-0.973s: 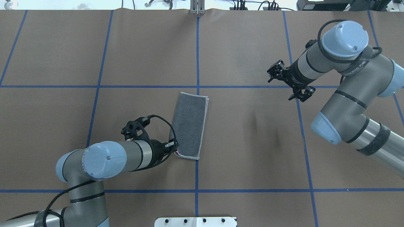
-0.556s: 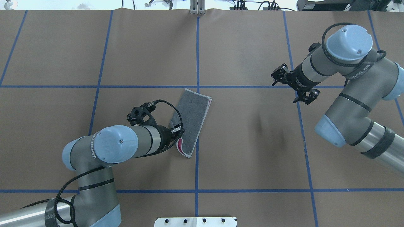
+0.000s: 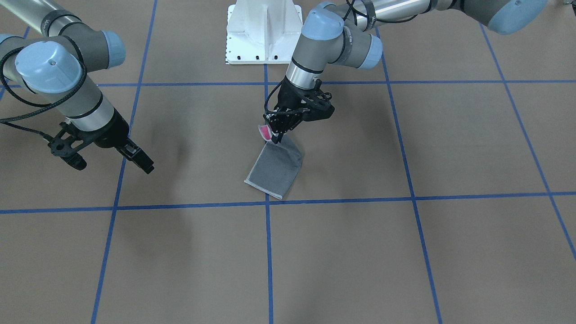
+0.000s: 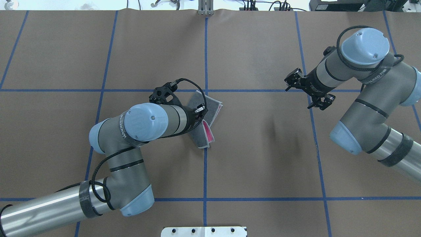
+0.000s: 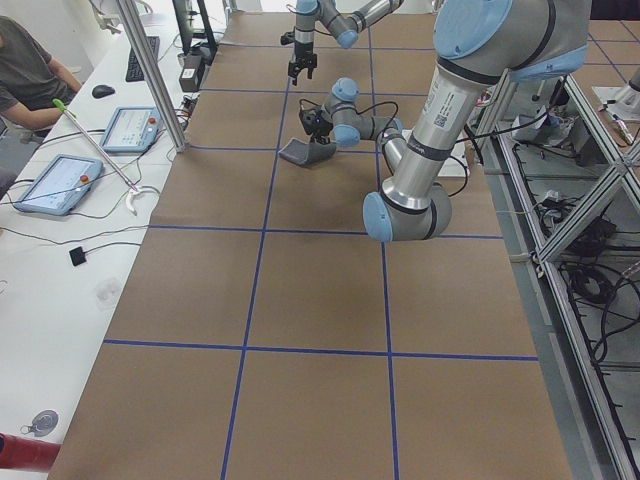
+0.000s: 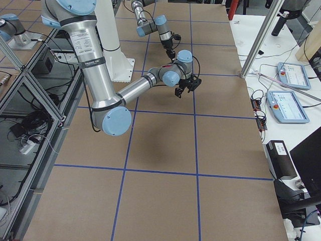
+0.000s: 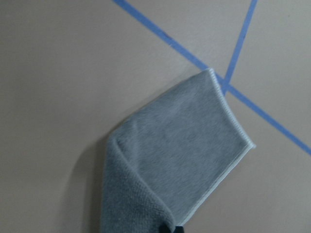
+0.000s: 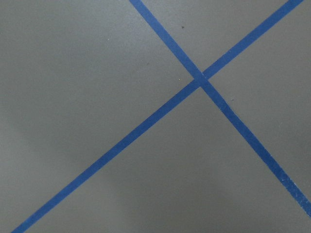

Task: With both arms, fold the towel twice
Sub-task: 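Lift the near end with the left gripper and fold it over the far end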

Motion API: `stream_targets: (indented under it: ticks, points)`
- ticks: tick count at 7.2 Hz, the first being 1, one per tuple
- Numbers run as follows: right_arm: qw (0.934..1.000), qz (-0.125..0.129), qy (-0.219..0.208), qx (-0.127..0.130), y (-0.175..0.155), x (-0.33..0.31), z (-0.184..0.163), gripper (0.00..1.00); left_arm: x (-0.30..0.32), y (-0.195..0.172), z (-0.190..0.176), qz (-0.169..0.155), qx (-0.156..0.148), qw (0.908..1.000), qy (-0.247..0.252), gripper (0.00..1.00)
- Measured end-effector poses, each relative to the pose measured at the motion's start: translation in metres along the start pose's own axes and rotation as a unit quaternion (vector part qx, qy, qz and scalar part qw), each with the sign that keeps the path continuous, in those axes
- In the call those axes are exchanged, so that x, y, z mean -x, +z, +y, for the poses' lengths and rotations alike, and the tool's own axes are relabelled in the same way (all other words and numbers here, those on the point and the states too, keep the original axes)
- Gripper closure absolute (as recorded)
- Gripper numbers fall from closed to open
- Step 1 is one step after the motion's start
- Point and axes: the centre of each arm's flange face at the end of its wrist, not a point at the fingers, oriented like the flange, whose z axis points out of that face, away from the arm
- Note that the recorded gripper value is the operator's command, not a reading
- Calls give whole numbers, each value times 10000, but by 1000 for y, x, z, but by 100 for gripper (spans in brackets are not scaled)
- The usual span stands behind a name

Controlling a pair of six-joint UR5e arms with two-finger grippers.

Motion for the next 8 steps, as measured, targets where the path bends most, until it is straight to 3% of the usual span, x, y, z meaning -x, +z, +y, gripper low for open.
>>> stream_targets:
  ticks: [5, 8]
  points:
    - [10000, 3, 0, 2, 0, -1, 0, 0, -36, 31, -55, -127, -408, 9990, -132, 100]
    - [10000, -10, -1, -10, -1, -1, 0, 0, -36, 40, -64, -201, -474, 9986, -145, 100]
